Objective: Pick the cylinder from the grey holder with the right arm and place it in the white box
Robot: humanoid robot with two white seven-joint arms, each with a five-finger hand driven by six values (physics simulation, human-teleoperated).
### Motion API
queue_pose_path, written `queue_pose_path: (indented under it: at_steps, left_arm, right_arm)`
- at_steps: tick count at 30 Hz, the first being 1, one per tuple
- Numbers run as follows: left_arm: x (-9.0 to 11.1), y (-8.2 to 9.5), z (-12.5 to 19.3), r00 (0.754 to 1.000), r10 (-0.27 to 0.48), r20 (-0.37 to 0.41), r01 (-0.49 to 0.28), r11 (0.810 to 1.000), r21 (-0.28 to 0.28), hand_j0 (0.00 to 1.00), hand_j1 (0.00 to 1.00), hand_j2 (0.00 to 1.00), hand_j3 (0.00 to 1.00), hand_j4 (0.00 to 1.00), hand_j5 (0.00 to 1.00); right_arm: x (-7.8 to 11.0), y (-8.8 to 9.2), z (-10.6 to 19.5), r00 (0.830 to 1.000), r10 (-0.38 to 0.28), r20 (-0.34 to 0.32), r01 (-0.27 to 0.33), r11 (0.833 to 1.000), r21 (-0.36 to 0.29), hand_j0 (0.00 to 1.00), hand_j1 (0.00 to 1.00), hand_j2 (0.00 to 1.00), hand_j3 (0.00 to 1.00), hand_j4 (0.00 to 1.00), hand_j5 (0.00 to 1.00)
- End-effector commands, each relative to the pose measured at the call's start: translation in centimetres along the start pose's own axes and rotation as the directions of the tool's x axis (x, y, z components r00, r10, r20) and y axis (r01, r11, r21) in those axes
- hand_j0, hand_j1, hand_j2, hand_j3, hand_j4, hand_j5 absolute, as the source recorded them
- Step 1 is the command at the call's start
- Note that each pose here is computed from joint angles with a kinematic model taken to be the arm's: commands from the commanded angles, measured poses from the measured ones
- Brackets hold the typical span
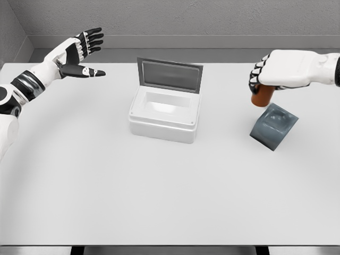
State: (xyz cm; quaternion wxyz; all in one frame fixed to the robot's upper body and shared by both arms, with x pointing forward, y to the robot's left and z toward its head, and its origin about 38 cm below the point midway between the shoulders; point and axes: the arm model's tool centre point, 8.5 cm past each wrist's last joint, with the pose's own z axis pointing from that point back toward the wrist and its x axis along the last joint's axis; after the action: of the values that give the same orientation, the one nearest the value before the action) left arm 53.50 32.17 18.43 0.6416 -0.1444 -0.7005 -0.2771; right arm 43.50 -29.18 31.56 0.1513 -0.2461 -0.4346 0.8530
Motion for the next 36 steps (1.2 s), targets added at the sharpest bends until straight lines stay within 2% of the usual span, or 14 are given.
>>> queue_pose_path:
  at_steps: [1, 17, 22, 24, 34, 36]
  left_arm:
    - [0.1, 0.0, 0.0, 1.000, 0.004, 0.004, -0.004, 1.000, 0.002, 1.00, 1.00, 1.00, 1.00, 1.00, 1.00]
    - [0.0, 0.0, 0.0, 1.000, 0.006, 0.005, -0.006, 1.000, 0.003, 1.00, 1.00, 1.00, 1.00, 1.00, 1.00]
    - [0.1, 0.0, 0.0, 1.000, 0.006, 0.006, -0.006, 1.000, 0.002, 1.00, 1.00, 1.00, 1.00, 1.00, 1.00]
    - [0.1, 0.0, 0.0, 1.000, 0.006, 0.006, -0.006, 1.000, 0.002, 1.00, 1.00, 1.00, 1.00, 1.00, 1.00]
    - [0.1, -0.1, -0.1, 1.000, 0.007, 0.006, -0.007, 1.000, -0.001, 1.00, 1.00, 1.00, 1.00, 1.00, 1.00]
    - [0.1, -0.1, -0.1, 1.000, 0.007, 0.006, -0.007, 1.000, -0.001, 1.00, 1.00, 1.00, 1.00, 1.00, 1.00]
  right_arm:
    - [0.3, -0.3, -0.6, 1.000, -0.002, 0.012, 0.002, 1.000, -0.013, 0.46, 0.46, 0.46, 0.46, 0.46, 0.46]
    - [2.3, -3.8, -4.7, 0.995, 0.041, 0.093, -0.031, 0.994, -0.108, 0.46, 0.46, 0.46, 0.46, 0.46, 0.46]
    - [2.5, -4.2, -5.1, 0.994, 0.045, 0.101, -0.033, 0.992, -0.118, 0.46, 0.46, 0.46, 0.46, 0.46, 0.46]
    - [2.7, -5.1, -5.4, 0.992, 0.058, 0.108, -0.043, 0.990, -0.136, 0.46, 0.46, 0.46, 0.46, 0.46, 0.46]
    - [3.2, -6.0, -8.7, 0.989, 0.054, 0.135, -0.034, 0.989, -0.147, 0.46, 0.46, 0.46, 0.46, 0.46, 0.46]
    - [2.8, -5.5, -9.3, 0.991, 0.037, 0.131, -0.020, 0.991, -0.131, 0.46, 0.46, 0.46, 0.46, 0.46, 0.46]
